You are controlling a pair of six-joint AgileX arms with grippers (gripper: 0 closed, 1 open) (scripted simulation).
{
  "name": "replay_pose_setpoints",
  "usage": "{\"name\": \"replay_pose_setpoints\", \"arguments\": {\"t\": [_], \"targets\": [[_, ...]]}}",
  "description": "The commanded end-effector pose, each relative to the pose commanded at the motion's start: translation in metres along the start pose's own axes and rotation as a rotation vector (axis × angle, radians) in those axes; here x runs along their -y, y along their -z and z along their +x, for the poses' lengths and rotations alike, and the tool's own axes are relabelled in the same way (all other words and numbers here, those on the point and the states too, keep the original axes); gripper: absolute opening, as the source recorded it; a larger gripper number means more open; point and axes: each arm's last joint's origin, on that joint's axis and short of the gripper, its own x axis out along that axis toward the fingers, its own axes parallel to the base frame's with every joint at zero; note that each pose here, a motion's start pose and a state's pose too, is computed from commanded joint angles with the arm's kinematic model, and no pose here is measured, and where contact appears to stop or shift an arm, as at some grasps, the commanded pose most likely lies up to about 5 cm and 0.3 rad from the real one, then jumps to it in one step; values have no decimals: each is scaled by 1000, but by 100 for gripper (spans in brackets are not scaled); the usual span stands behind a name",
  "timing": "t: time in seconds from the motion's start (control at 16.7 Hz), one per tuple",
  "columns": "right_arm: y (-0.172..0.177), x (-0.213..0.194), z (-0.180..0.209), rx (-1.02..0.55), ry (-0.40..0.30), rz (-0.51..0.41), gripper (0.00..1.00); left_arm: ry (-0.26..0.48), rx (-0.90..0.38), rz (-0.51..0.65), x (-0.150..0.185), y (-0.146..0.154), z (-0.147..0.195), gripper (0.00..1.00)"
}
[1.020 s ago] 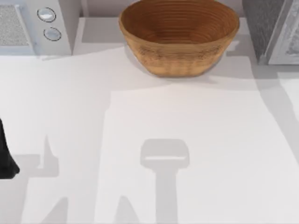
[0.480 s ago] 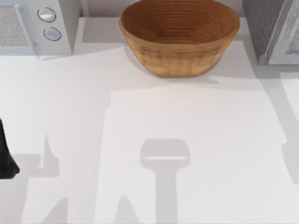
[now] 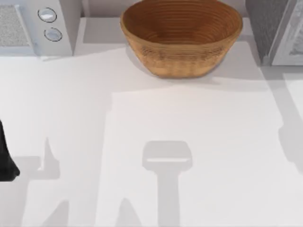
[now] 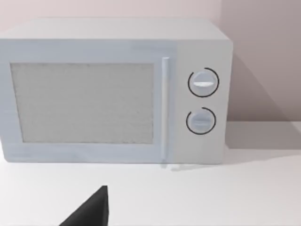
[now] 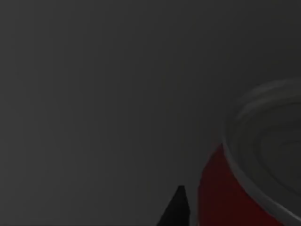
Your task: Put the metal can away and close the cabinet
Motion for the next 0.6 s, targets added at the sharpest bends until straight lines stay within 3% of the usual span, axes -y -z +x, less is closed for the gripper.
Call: {"name": "replay_pose_setpoints", "arguments": {"t": [0.3,0.6], "targets": [[1,0,1,0,0,0,0,0,0,0,0,0,0,100],[1,0,1,0,0,0,38,0,0,0,0,0,0,100]]}}
